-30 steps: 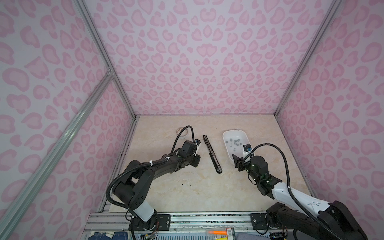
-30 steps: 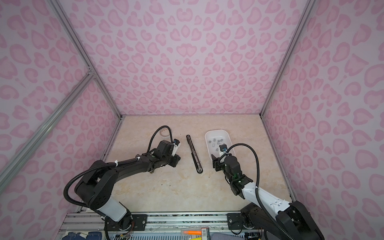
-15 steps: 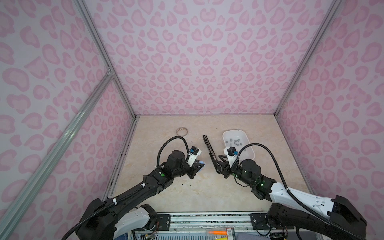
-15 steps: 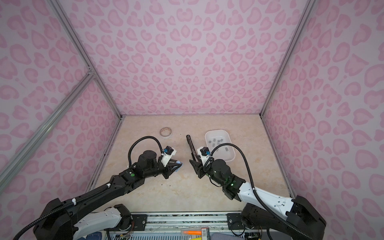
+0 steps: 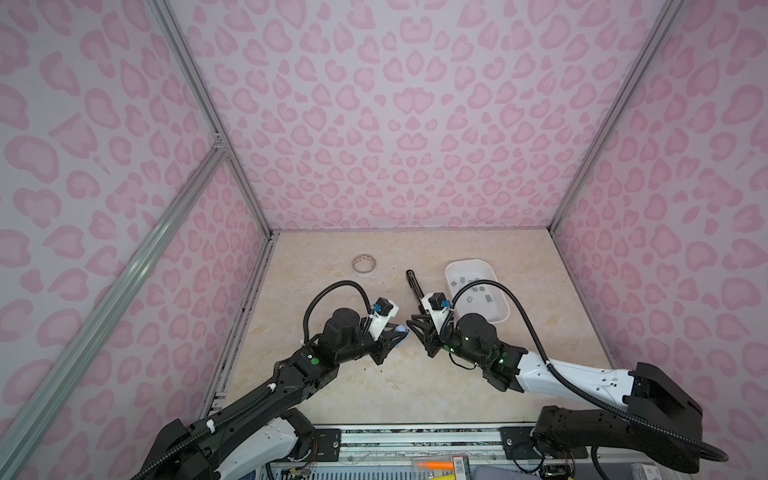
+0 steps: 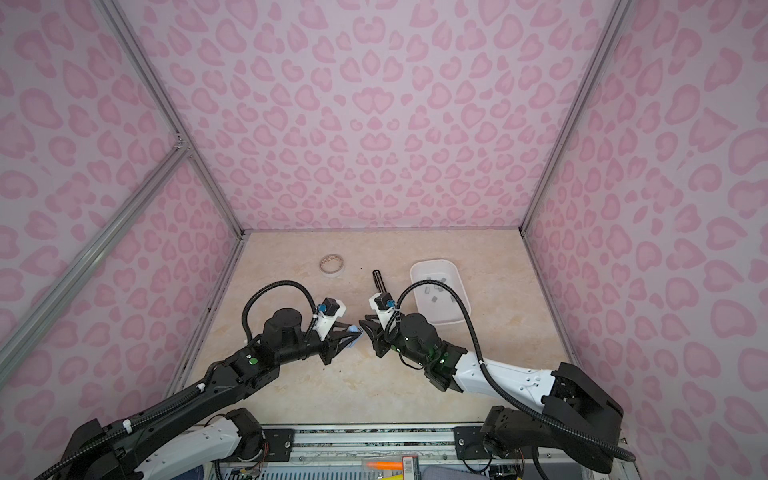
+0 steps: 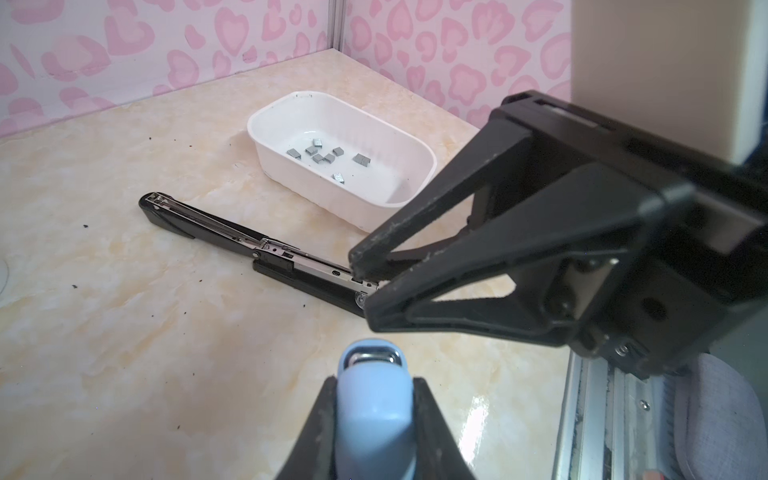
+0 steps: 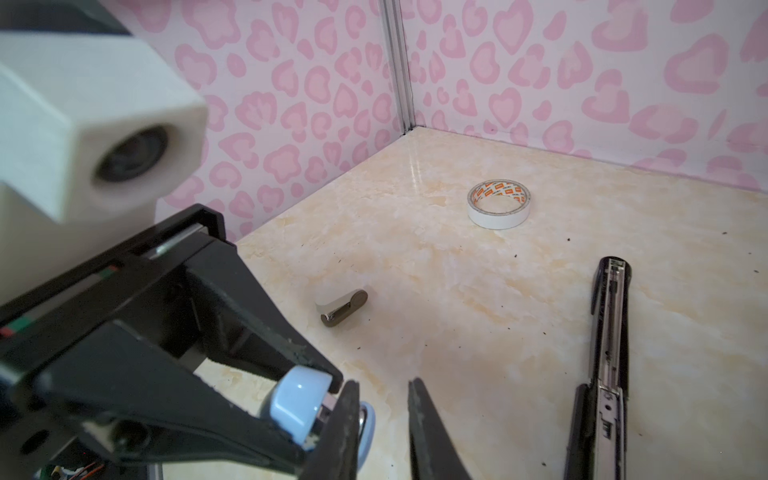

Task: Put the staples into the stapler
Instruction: 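Grip the light-blue stapler's top with the right gripper while left holds it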

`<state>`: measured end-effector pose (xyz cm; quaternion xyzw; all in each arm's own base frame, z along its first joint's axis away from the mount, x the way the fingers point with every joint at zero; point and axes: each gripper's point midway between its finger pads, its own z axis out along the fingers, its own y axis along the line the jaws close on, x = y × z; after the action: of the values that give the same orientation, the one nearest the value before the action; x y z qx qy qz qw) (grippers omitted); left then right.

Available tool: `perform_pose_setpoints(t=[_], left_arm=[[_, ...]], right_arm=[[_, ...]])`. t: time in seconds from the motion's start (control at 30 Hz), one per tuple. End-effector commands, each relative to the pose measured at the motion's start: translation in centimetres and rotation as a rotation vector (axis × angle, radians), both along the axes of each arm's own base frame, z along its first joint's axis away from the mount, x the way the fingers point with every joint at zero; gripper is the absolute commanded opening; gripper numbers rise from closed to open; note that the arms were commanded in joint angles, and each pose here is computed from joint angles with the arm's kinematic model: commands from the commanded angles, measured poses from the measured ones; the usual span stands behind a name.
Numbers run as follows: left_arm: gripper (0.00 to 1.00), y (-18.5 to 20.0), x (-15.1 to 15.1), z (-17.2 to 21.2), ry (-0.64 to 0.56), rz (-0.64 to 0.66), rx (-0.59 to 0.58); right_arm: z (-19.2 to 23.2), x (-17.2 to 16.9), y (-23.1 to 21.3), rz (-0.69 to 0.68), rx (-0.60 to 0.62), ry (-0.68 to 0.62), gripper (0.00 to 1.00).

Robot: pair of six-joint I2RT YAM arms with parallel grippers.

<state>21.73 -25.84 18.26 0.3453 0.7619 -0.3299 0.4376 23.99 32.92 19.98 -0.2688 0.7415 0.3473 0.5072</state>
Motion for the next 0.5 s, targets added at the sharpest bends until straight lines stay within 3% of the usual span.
perform_pose_setpoints(t=[0.0,0.47], left_arm=[[0.04,-0.4,0.4,1.5,-0.047,-0.007,-0.036],[0.04,0.7,0.7,3.7,-0.111,0.058,-0.073]], right_arm=[[-0.1,0.0,0.6,0.013,-0.006,-0.001,0.21],[-3.1,-0.8,1.4,0.016,-0.066,0.022,0.2]])
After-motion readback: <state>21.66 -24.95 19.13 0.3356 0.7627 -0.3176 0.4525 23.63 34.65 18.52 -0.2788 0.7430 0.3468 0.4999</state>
